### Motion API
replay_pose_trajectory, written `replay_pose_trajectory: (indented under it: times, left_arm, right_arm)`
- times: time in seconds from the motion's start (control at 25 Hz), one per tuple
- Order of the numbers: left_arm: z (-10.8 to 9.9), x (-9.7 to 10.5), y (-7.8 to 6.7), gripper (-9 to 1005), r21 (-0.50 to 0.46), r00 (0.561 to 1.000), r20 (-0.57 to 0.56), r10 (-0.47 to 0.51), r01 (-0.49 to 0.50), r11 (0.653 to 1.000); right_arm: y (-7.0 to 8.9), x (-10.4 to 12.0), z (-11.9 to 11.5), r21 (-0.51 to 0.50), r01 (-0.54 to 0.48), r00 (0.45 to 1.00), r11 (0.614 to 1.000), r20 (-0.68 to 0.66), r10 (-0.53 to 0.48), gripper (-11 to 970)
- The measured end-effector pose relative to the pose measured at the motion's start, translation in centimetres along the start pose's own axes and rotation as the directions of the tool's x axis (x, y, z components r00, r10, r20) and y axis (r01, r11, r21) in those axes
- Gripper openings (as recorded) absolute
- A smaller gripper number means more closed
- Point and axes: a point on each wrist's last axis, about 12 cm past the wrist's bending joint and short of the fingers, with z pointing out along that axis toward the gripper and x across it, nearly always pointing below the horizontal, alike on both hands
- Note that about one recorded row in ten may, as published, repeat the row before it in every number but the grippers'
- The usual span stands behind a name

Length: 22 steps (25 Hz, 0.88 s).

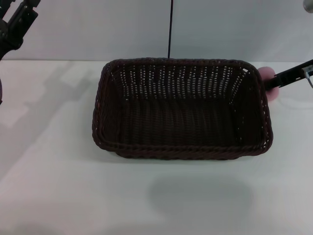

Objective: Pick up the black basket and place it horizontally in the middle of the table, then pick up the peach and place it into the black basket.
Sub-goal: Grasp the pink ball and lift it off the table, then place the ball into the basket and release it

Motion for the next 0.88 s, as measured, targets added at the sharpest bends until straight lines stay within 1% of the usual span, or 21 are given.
replay_pose_trajectory:
  times: [0.12,0.28,0.64,0.76,0.84,0.88]
  left_arm:
    - [-0.1,0.0,0.0,694,-0.004,1.000,0.002,0.000,0.000,1.000]
    - [-0.3,0.0,0.0,694,-0.005,1.000,0.001,0.000,0.000,1.000]
    - [-0.3,-0.1,0.0,694,-0.005,1.000,0.005,0.000,0.000,1.000]
    - [-0.3,-0.1,0.0,694,-0.002,1.000,0.007,-0.002,0.002,1.000]
    - [-0.3,-0.2,0.0,694,-0.001,1.000,0.009,-0.003,0.003,1.000]
    - [-0.3,-0.2,0.0,694,-0.001,1.000,0.010,-0.003,0.003,1.000]
  right_arm:
    - [0.0,0.0,-0.3,0.005,-0.001,1.000,1.000,0.017,0.001,267]
    - [-0.2,0.2,-0.9,0.020,-0.004,0.999,1.000,0.042,0.003,230]
    - [-0.6,0.9,-2.4,0.018,-0.036,0.995,0.999,0.098,0.034,175]
    - [-0.9,0.9,-3.5,0.028,-0.062,0.988,0.998,0.140,0.058,163]
    - [-0.9,1.0,-4.6,0.022,-0.075,0.979,0.997,0.191,0.070,155]
    - [-0.5,0.9,-6.1,0.000,-0.076,0.962,0.997,0.261,0.074,151]
